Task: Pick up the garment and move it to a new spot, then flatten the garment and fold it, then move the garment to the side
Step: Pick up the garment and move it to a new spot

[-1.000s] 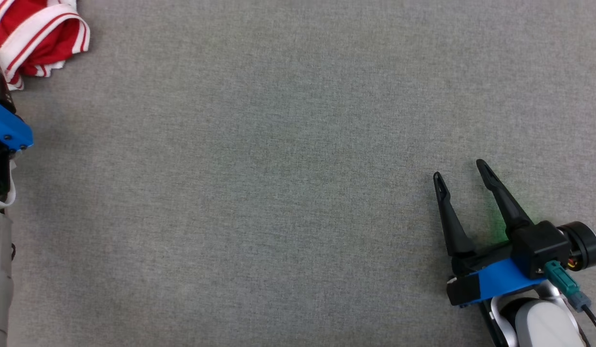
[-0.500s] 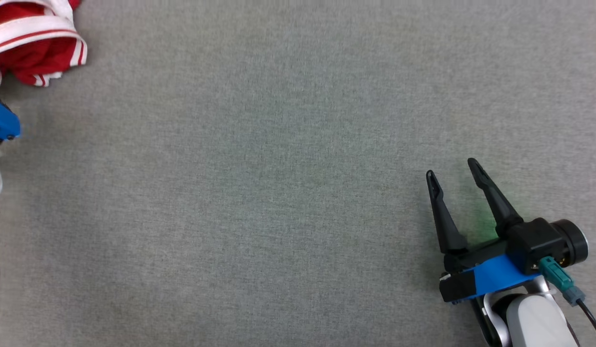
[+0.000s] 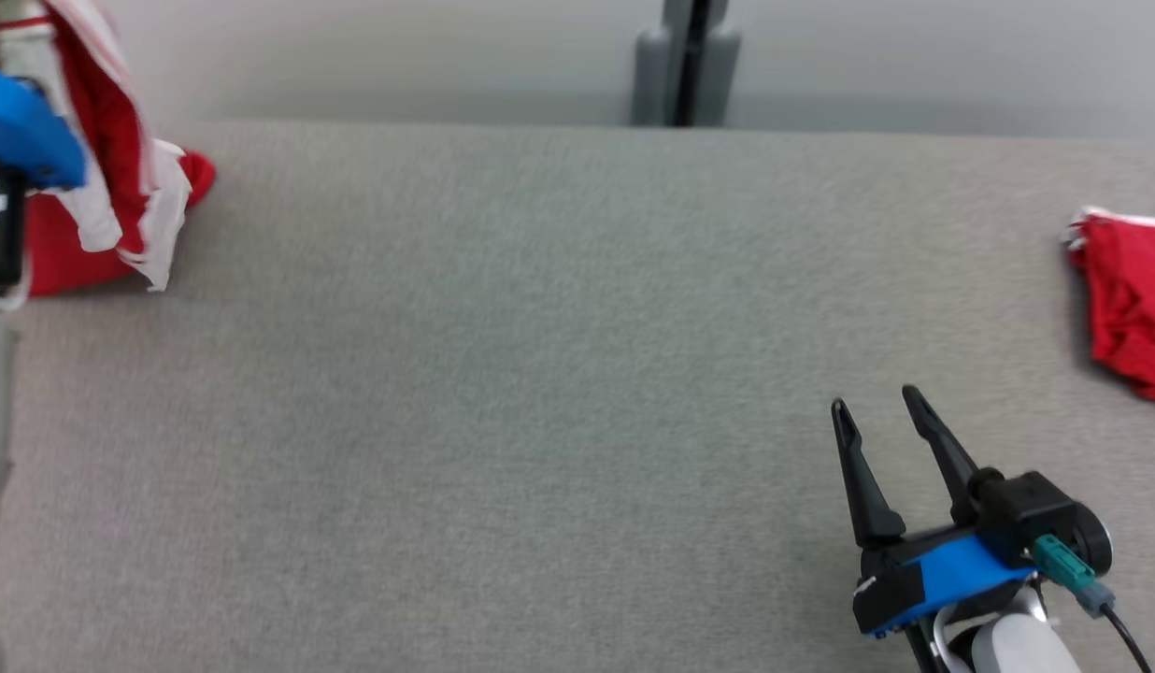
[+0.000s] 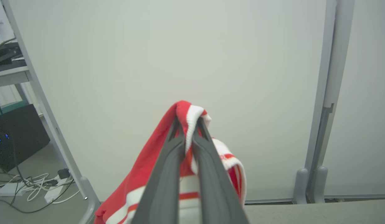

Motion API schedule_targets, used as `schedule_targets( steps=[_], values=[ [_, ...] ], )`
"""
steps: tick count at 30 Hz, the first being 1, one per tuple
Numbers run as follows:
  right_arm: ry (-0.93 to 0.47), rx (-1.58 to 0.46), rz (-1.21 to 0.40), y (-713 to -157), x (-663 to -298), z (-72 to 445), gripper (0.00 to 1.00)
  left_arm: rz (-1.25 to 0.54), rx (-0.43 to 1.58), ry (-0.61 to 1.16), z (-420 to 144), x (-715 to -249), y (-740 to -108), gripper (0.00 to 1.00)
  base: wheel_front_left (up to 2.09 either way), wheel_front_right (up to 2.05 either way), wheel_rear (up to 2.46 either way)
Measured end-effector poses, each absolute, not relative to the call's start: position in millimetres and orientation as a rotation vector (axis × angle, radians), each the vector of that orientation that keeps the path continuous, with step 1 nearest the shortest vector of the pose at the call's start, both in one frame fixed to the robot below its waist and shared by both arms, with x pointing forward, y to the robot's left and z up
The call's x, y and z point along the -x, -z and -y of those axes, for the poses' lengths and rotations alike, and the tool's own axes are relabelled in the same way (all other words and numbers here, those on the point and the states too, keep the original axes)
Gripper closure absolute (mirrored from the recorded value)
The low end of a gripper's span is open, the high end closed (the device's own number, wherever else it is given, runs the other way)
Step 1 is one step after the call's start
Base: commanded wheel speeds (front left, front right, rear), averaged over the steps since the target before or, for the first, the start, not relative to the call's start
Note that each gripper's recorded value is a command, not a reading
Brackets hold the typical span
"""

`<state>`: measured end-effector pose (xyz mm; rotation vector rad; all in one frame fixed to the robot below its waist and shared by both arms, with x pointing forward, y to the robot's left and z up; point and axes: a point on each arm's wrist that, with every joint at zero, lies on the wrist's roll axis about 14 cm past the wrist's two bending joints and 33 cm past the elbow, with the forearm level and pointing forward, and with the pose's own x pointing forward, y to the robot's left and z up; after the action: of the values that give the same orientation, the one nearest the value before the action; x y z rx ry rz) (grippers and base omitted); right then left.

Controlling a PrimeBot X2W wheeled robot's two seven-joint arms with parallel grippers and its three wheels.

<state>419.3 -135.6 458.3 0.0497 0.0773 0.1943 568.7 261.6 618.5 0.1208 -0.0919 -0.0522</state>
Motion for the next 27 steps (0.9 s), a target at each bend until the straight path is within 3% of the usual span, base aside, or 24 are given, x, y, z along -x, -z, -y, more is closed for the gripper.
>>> schedule_targets(
  steps=[9,15,19,27],
  values=[
    [-0.044,-0.065,-0.022,-478.7,-373.5,185.8,0.0,0.432,-0.084,0.462,-87.5,-525.6,-755.7,1.0,0.0,0.0,0.0],
    [0.064,-0.066,-0.002,-483.0,-350.9,220.5,0.0,0.559,-0.015,0.635,-28.9,-487.4,-807.1,1.0,0.0,0.0,0.0],
    [0.092,-0.065,-0.026,-474.8,-350.7,228.8,0.0,0.454,0.016,0.646,-25.9,-506.8,-767.5,1.0,0.0,0.0,0.0],
    [0.102,-0.064,-0.092,-453.0,-366.8,232.7,0.0,-0.034,0.055,0.572,-43.2,-560.8,-568.3,1.0,0.0,0.0,0.0]
  ],
)
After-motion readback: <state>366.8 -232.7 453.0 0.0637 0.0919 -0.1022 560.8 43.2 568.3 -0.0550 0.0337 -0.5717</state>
